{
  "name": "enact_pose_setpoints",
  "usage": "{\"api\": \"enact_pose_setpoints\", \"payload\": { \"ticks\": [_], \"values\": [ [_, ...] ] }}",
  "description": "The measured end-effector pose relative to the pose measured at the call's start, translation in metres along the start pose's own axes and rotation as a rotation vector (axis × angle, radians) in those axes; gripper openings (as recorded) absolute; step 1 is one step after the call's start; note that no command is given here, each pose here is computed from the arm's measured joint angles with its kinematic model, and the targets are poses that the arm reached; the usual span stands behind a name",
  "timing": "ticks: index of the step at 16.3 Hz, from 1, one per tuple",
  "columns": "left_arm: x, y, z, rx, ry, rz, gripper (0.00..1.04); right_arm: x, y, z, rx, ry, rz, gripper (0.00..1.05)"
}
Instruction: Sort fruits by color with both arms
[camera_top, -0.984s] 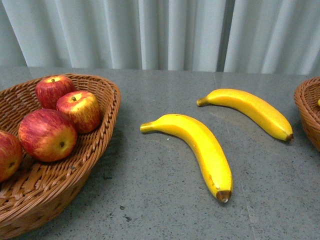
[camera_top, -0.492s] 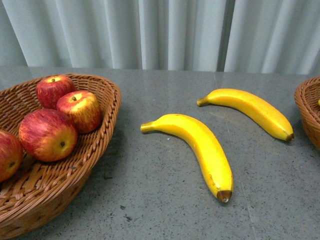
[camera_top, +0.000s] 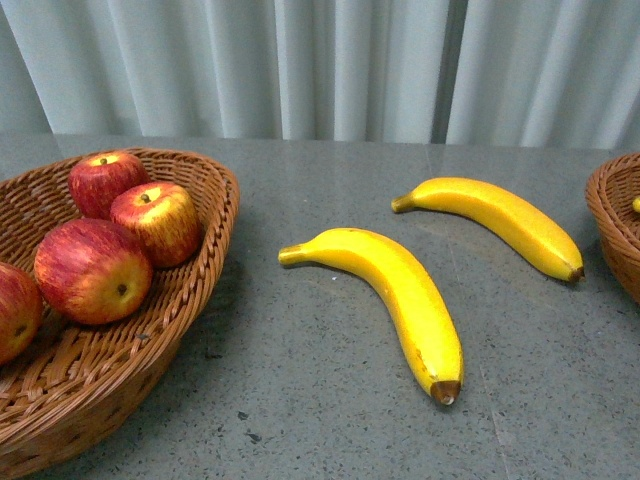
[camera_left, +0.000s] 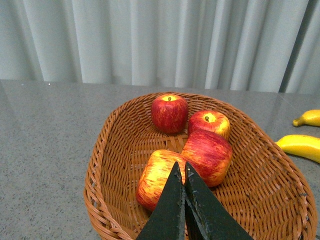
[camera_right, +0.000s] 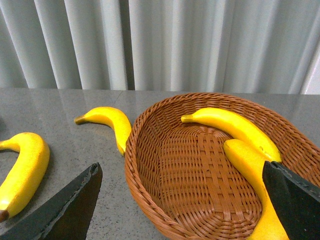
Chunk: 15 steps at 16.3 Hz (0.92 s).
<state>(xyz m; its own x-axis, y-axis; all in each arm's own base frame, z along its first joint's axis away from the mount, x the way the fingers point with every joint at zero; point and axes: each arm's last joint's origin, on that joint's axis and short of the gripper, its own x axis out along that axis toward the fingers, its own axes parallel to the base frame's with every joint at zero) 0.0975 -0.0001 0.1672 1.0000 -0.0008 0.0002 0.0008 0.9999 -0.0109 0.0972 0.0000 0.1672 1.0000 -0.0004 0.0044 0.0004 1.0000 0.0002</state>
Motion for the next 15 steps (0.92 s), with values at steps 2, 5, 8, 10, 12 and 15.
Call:
{"api": "enact_pose_setpoints", "payload": {
  "ticks": [2, 5, 8, 10, 12, 15],
  "values": [
    [0.0, 0.0, 0.0, 0.0, 0.0, 0.0, 0.08, 0.0, 0.0, 0.0, 0.0, 0.0, 0.0, 0.98],
    [0.0, 0.0, 0.0, 0.0, 0.0, 0.0, 0.4, 0.0, 0.0, 0.0, 0.0, 0.0, 0.0, 0.98],
    [0.0, 0.0, 0.0, 0.0, 0.0, 0.0, 0.8, 0.0, 0.0, 0.0, 0.0, 0.0, 0.0, 0.98],
    [0.0, 0.0, 0.0, 0.001, 0.0, 0.0, 1.0, 0.0, 0.0, 0.0, 0.0, 0.0, 0.0, 0.98],
    [0.0, 0.0, 0.0, 0.0, 0.0, 0.0, 0.98, 0.0, 0.0, 0.0, 0.0, 0.0, 0.0, 0.98],
    [0.0, 0.0, 0.0, 0.0, 0.0, 0.0, 0.98, 0.0, 0.0, 0.0, 0.0, 0.0, 0.0, 0.98]
  ]
}}
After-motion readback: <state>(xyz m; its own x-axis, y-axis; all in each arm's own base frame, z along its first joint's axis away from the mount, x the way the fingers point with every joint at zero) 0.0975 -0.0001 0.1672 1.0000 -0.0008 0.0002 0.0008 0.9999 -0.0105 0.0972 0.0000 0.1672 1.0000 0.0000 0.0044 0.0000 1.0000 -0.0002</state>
